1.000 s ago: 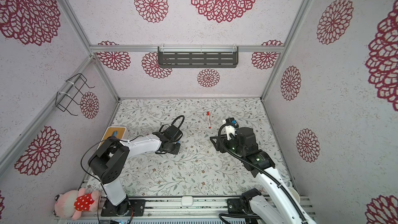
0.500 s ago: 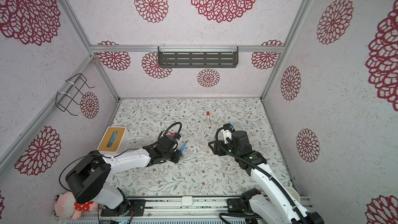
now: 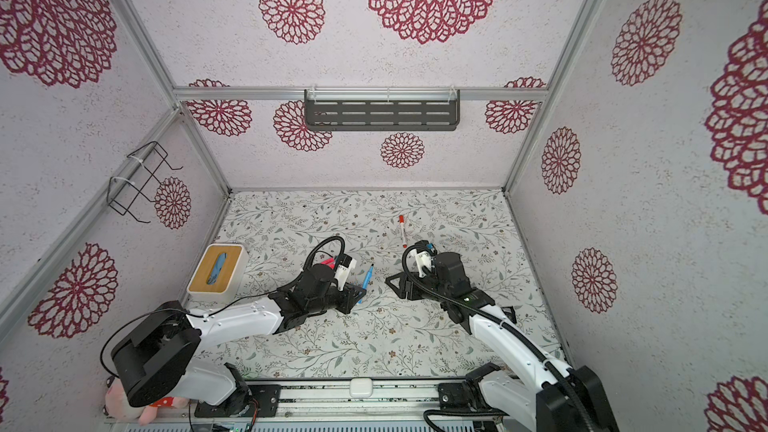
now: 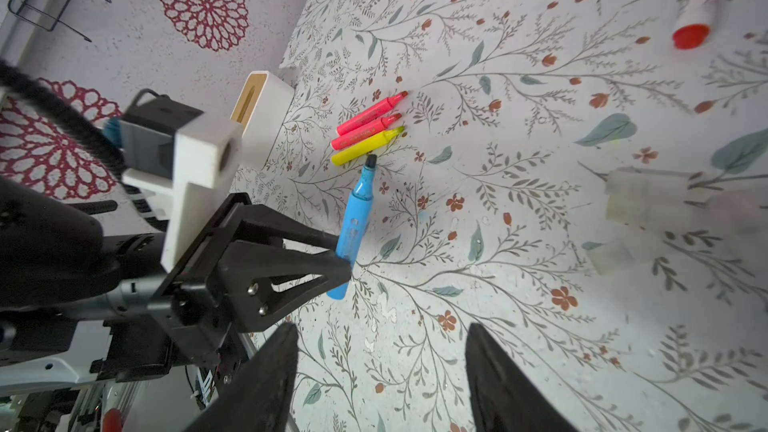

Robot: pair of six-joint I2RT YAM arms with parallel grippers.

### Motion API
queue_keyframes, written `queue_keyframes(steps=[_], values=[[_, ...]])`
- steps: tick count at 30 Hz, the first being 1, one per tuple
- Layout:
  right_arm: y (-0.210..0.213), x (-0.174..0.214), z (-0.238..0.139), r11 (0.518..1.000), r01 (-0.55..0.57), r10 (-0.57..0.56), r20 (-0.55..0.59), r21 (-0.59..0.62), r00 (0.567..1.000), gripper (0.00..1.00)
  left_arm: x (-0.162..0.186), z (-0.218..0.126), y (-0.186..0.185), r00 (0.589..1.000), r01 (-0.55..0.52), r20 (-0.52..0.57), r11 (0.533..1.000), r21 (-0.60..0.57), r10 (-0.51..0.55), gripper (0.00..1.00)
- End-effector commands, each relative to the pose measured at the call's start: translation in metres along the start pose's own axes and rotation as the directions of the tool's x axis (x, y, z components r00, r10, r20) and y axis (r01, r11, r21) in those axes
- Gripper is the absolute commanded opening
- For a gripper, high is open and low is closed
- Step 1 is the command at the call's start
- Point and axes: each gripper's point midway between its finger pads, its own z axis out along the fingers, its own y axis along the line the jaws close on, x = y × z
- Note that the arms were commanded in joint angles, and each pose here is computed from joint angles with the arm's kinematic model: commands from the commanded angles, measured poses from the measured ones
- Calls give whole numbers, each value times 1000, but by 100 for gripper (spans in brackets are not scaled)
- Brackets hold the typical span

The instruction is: Insert the pens into the pen caps

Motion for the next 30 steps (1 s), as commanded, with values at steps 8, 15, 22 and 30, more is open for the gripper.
queue_keyframes(steps=[8, 15, 22, 30], values=[[31, -25, 20, 993, 19, -14, 47, -114, 999, 60, -18, -9, -31, 996, -36, 78, 996, 77, 30, 14], [39, -26, 31, 991, 15, -10, 39, -135, 999, 59, -19, -10, -38, 996, -41, 86, 995, 92, 33, 14], [42, -21, 40, 990, 7, -5, 19, -142, 1000, 52, -25, -14, -44, 994, -47, 107, 993, 106, 36, 14], [44, -17, 46, 987, -10, 11, 8, -159, 1000, 36, -27, -13, -48, 993, -54, 107, 991, 121, 42, 14]])
